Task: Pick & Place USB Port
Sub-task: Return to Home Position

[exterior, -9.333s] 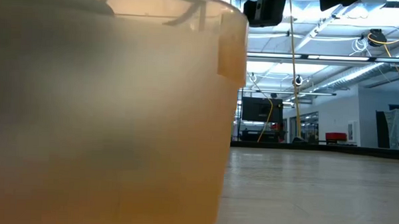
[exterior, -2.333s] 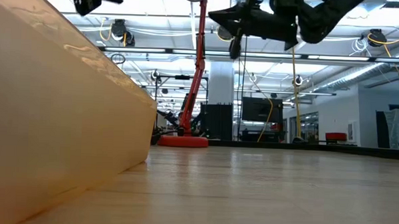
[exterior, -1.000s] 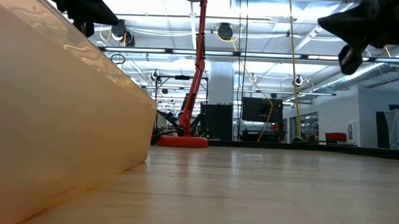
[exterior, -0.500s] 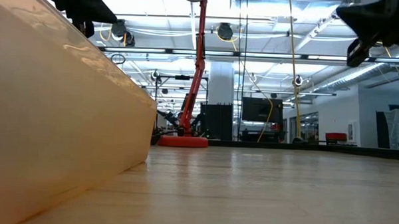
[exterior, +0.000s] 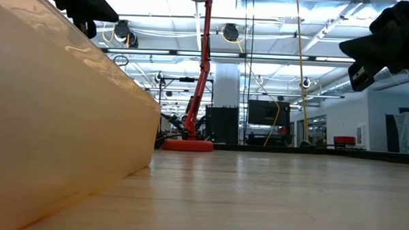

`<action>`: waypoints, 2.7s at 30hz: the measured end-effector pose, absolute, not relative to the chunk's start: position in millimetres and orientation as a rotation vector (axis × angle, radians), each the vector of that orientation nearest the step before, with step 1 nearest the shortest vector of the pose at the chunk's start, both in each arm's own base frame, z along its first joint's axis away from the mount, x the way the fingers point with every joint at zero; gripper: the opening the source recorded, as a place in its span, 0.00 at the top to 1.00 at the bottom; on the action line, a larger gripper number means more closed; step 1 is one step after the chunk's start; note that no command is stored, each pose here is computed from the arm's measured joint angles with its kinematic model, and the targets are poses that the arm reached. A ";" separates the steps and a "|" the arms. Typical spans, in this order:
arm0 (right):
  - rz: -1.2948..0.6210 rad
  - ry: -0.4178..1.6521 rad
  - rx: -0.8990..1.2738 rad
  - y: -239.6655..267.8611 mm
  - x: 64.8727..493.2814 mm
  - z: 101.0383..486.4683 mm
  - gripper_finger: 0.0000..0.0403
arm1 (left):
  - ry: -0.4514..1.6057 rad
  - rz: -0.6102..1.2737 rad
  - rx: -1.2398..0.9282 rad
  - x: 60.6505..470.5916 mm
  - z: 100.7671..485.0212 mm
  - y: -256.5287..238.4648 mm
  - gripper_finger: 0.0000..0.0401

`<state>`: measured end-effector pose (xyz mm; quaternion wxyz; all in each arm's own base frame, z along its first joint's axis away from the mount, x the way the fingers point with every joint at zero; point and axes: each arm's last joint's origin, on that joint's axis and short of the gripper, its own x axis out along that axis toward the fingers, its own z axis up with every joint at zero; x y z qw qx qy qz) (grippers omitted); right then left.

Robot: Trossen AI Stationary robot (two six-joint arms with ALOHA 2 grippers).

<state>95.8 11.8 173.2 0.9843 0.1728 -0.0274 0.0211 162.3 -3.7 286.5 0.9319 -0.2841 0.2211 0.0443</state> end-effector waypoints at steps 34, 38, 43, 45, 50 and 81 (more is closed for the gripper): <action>-0.184 -0.050 0.354 -9.6 97.5 169.1 1.00 | 0.276 0.033 -0.304 124.8 306.4 5.5 1.00; -0.184 -0.049 0.354 -9.6 97.5 169.0 1.00 | 0.140 0.065 -0.322 98.1 296.0 5.4 1.00; -0.184 -0.048 0.354 -9.6 97.5 168.9 1.00 | -0.014 0.108 -0.463 82.3 249.0 6.3 1.00; -0.185 -0.048 0.354 -9.6 97.5 168.9 1.00 | -0.092 0.106 -0.482 80.4 237.4 6.7 1.00; -0.185 -0.048 0.354 -9.6 97.5 168.9 1.00 | -0.092 0.134 -0.329 81.2 216.8 7.3 1.00; -0.183 -0.060 0.354 -9.6 97.5 169.9 1.00 | 0.050 0.164 -0.478 96.5 170.4 8.3 0.99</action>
